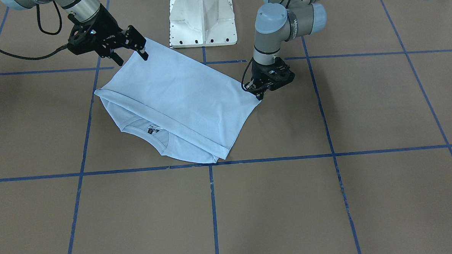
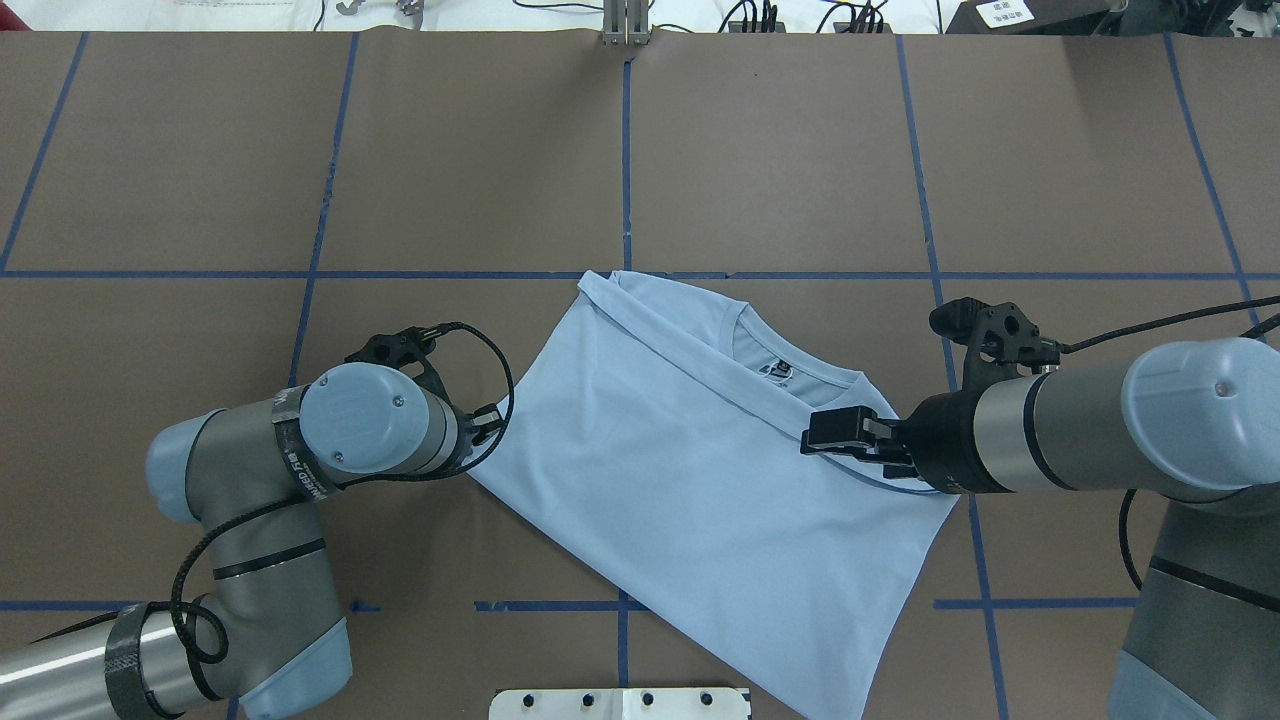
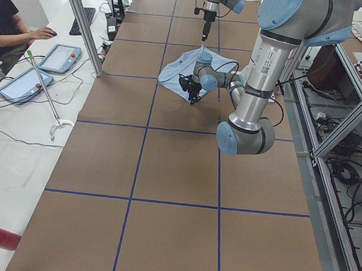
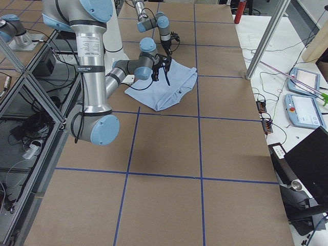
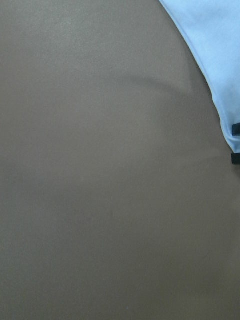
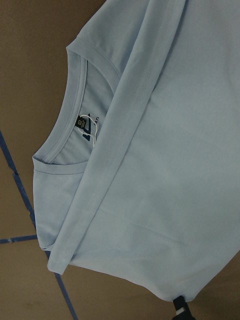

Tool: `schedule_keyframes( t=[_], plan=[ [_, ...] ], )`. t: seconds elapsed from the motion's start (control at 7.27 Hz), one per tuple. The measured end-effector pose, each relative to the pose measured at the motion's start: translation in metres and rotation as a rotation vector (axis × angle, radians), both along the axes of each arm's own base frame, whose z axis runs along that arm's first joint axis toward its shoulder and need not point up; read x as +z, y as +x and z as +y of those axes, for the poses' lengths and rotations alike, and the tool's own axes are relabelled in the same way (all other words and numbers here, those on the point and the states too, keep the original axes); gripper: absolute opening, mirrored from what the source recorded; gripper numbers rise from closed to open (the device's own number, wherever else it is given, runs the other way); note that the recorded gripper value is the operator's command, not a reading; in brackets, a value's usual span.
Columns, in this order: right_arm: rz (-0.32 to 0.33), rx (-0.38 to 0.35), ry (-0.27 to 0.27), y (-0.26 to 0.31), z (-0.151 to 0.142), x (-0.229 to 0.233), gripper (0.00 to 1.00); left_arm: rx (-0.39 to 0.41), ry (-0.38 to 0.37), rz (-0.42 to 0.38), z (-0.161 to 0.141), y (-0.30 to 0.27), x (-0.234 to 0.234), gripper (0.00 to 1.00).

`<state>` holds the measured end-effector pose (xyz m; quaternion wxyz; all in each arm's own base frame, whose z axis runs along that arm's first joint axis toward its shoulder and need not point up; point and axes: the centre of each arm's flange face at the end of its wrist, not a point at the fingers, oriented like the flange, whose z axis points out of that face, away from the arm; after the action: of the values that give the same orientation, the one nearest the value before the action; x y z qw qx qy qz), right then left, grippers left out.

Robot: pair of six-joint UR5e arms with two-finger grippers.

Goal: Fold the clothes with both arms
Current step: 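Rotate the shirt with the right gripper while the left arm rises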

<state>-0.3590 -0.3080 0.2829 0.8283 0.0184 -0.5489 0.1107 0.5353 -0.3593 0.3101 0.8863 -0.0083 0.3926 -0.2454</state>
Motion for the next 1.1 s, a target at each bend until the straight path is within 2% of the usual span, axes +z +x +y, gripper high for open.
schedule_keyframes(
  t=[0.28, 0.41, 0.55, 0.83, 1.1],
  plan=[
    [0.000, 0.006, 0.000, 0.002, -0.002, 0.000, 1.00, -0.005, 0.003, 0.007, -0.004, -0.001, -0.005, 0.00],
    [0.000, 0.008, 0.000, 0.003, -0.003, 0.000, 1.00, -0.023, 0.006, 0.003, -0.016, -0.007, -0.004, 0.00],
    [-0.001, 0.010, 0.001, 0.003, -0.004, -0.001, 1.00, -0.056, 0.016, -0.007, -0.041, -0.020, -0.003, 0.00],
    [0.000, 0.017, 0.003, 0.006, -0.007, 0.000, 1.00, -0.137, 0.070, -0.066, -0.121, -0.048, 0.003, 0.00],
    [0.007, 0.030, 0.001, 0.008, -0.013, 0.003, 1.00, -0.161, 0.172, -0.115, -0.207, -0.058, 0.002, 0.00]
  ],
)
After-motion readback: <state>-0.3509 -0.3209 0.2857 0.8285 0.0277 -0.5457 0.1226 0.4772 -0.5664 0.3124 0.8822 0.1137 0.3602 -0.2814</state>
